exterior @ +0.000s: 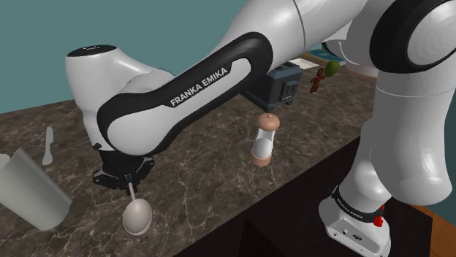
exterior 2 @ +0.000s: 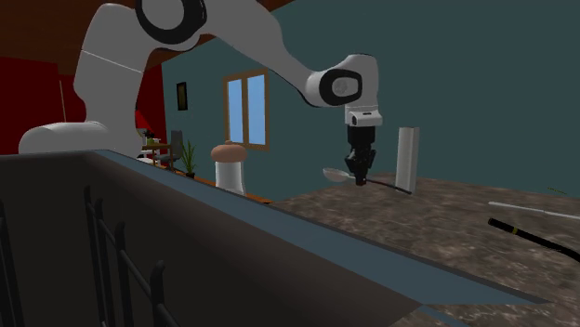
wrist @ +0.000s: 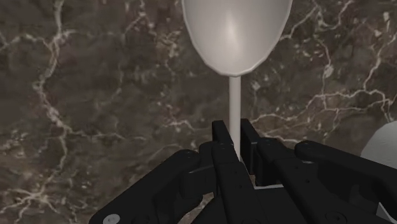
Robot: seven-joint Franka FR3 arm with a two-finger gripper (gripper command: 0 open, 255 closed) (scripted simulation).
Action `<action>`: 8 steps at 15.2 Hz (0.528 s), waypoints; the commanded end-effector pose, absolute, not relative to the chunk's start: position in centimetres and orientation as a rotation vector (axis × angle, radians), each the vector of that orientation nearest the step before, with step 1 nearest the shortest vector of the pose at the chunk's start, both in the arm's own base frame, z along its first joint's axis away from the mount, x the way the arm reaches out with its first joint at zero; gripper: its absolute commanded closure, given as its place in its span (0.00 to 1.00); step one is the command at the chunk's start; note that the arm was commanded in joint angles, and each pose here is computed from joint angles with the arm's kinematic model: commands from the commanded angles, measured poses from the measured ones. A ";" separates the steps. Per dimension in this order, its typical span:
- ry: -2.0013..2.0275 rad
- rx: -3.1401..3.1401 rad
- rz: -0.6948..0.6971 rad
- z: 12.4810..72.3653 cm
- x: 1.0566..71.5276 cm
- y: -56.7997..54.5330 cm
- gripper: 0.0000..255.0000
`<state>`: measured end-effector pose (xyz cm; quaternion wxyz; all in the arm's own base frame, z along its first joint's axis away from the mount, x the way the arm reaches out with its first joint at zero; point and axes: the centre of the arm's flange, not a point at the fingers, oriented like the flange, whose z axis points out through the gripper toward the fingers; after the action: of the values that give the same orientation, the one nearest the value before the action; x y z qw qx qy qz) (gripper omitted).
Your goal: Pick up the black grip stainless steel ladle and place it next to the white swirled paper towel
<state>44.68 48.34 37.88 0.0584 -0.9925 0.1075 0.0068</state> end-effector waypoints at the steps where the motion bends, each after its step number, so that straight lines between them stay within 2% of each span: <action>1: 0.326 -3.007 0.020 36.8 44.8 48.3 1.00; 8: 0.326 -3.007 0.020 34.9 44.8 48.3 1.00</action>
<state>44.75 48.27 34.99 0.0585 -0.9925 0.1075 0.0067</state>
